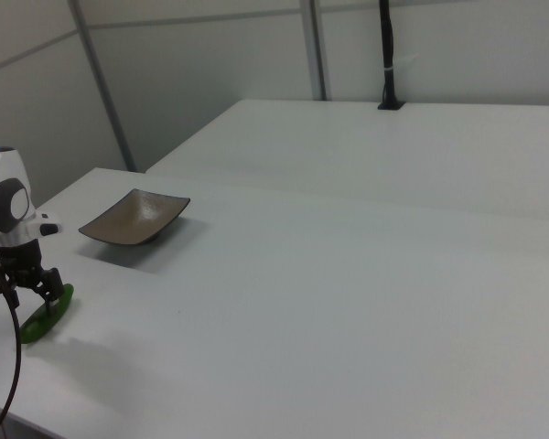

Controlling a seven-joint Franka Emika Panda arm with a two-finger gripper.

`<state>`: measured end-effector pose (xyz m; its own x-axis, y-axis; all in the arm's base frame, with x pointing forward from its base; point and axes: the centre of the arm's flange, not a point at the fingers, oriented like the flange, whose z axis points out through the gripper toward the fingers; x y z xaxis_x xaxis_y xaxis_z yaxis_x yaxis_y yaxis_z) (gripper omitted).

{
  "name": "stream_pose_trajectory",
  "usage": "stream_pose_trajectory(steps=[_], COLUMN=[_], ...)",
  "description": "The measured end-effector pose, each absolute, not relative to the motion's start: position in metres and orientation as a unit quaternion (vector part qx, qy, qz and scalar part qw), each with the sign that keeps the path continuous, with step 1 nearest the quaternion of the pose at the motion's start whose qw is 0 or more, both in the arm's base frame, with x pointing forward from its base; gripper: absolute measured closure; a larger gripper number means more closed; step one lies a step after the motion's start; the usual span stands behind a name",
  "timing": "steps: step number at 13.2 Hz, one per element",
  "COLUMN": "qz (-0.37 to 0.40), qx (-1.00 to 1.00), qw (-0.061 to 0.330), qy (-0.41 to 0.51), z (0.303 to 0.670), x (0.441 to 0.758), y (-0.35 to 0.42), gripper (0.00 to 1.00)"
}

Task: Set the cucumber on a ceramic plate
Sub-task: 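Move the gripper over the green cucumber and lower it, then close the gripper around the middle of the cucumber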

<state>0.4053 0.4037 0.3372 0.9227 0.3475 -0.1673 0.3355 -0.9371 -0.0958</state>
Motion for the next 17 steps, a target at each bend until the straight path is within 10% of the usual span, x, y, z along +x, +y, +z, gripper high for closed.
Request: stream_pose_trajectory(steps=[7, 11, 17], qz=[0.083, 0.083, 0.082], qx=[-0.979, -0.979, -0.979], qw=[0.016, 0.015, 0.016], qy=[-0.185, -0.185, -0.185], z=[0.305, 0.305, 0.306], x=[0.407, 0.405, 0.405], y=[0.41, 0.413, 0.412], gripper=[0.17, 0.57, 0.57])
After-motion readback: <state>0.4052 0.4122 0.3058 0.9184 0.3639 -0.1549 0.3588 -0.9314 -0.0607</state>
